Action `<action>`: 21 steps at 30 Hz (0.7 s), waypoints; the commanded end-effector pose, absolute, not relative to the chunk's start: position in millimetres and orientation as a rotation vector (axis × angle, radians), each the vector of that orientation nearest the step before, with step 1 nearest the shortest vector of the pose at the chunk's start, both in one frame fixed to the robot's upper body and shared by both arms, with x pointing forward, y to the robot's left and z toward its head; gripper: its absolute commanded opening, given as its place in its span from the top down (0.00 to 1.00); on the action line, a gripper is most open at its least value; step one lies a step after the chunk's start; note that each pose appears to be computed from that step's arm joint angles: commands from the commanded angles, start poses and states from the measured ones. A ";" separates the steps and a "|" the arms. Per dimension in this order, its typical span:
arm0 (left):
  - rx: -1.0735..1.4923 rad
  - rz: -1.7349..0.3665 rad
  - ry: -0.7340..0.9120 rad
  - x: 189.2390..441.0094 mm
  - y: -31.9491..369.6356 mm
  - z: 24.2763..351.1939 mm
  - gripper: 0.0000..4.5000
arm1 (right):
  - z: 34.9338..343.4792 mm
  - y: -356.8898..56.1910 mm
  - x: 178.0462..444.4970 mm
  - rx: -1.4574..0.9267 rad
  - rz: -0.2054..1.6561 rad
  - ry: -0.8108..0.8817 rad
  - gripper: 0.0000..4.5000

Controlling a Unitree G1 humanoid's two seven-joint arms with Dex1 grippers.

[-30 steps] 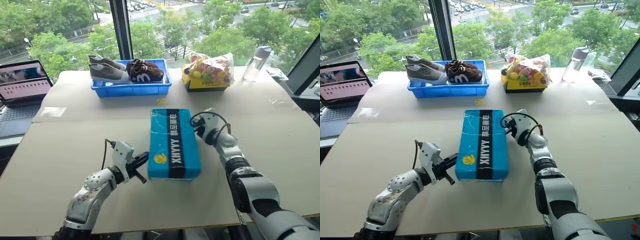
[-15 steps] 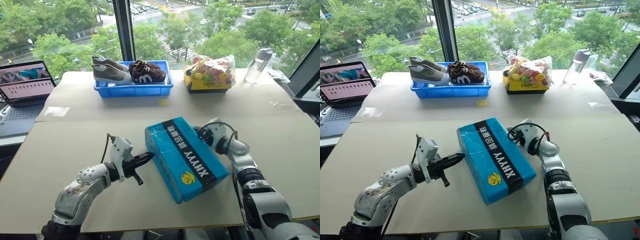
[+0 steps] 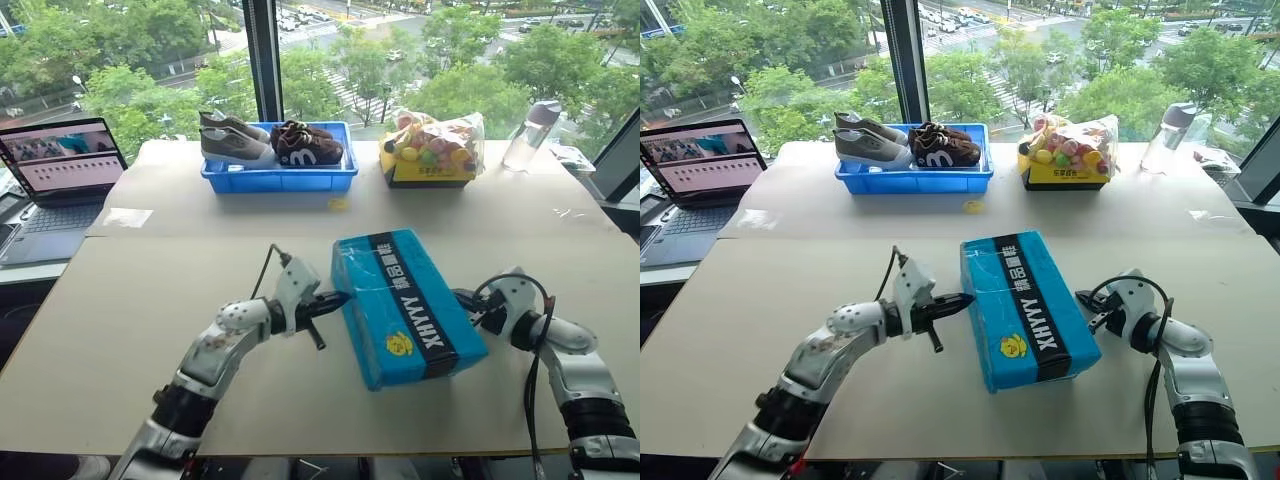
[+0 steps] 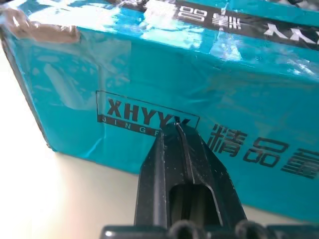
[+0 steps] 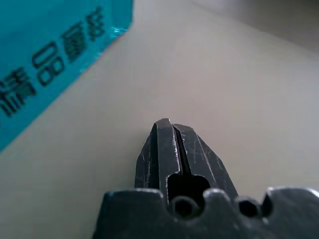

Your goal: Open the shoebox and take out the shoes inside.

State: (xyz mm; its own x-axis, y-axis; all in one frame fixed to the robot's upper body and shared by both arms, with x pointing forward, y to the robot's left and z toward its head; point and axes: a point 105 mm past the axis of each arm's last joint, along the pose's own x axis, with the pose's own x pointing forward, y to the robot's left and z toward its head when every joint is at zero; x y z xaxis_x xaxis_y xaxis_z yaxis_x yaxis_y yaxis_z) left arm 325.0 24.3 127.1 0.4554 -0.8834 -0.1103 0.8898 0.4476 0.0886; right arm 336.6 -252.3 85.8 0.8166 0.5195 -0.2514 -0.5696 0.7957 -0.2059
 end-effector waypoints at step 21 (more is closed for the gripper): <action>0.257 -1.221 0.069 295.7 134.6 207.1 0.64 | 102.4 -256.6 325.5 -0.317 0.759 0.295 1.00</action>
State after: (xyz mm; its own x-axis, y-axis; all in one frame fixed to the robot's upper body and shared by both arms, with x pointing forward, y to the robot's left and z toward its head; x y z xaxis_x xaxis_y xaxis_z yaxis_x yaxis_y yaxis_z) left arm 307.8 136.1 179.7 0.4039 -0.8846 -0.2330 0.9134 0.3761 0.1555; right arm 328.2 -266.6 91.0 0.7359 0.5605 -0.3797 -0.6587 0.7224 -0.2102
